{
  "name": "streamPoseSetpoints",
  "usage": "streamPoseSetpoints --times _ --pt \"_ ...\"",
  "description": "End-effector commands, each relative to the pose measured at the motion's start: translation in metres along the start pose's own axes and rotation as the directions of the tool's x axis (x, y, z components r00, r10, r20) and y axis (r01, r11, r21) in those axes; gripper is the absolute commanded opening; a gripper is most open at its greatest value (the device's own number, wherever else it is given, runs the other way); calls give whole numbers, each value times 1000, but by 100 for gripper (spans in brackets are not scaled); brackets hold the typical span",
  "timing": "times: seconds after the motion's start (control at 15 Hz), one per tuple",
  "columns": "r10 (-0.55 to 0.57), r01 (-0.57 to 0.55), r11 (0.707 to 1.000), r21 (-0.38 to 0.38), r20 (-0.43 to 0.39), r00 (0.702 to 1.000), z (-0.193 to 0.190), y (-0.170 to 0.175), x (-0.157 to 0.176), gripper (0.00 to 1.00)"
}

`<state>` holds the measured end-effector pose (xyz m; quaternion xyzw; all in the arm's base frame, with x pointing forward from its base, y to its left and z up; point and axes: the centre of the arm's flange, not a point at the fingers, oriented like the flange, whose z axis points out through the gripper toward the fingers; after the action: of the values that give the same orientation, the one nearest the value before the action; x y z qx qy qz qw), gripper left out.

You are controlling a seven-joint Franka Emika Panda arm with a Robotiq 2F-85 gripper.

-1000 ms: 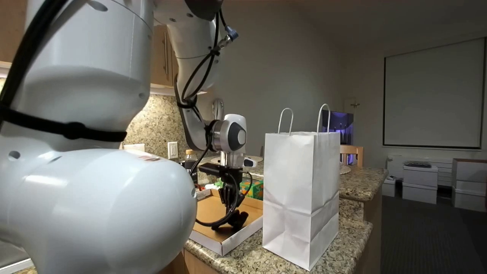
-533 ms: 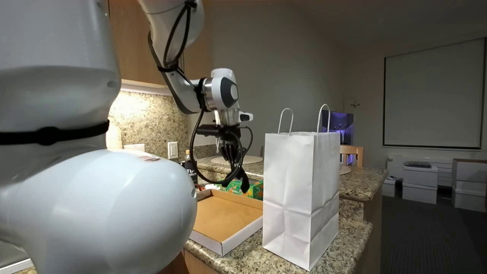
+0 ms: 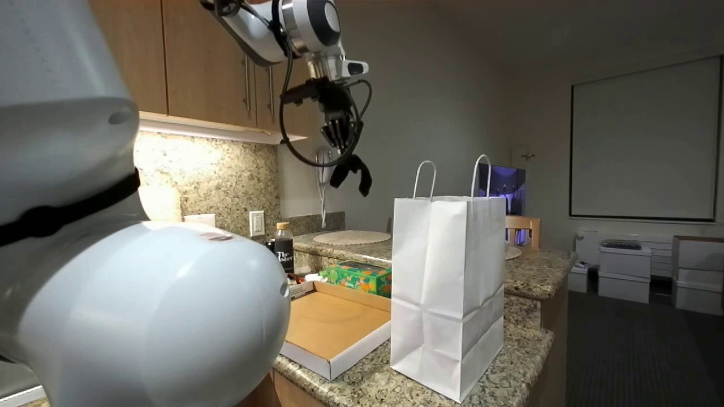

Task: Put the socks in the bag

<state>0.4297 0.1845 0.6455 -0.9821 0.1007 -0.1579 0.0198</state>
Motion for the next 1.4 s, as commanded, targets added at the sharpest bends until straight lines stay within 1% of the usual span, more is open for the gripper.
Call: streamPoseSetpoints --times 0.0,0.13,0.27,0.47,0.6,0.73,0.87,1.0,1.13,1.2,1.27,1.33 --pt "86 -86 996 28 11 996 -69 23 51 4" --pt "155 -156 985 72 19 988 -93 54 71 4" --pt "232 -234 964 125 35 972 -113 89 87 5" --pt "333 -338 921 192 61 941 -124 138 104 4" --pt "388 -396 890 224 82 918 -126 164 110 4" --pt "433 -444 863 242 99 896 -126 184 112 4" --pt "472 -486 839 243 117 874 -124 200 114 4" --pt "496 -513 825 239 130 858 -123 209 114 4" --pt "517 -536 811 234 142 844 -123 216 113 6" --pt "523 -544 806 232 150 839 -122 218 113 15" --pt "529 -552 800 234 159 834 -122 221 113 31" --pt "533 -559 794 239 167 829 -122 222 113 36"
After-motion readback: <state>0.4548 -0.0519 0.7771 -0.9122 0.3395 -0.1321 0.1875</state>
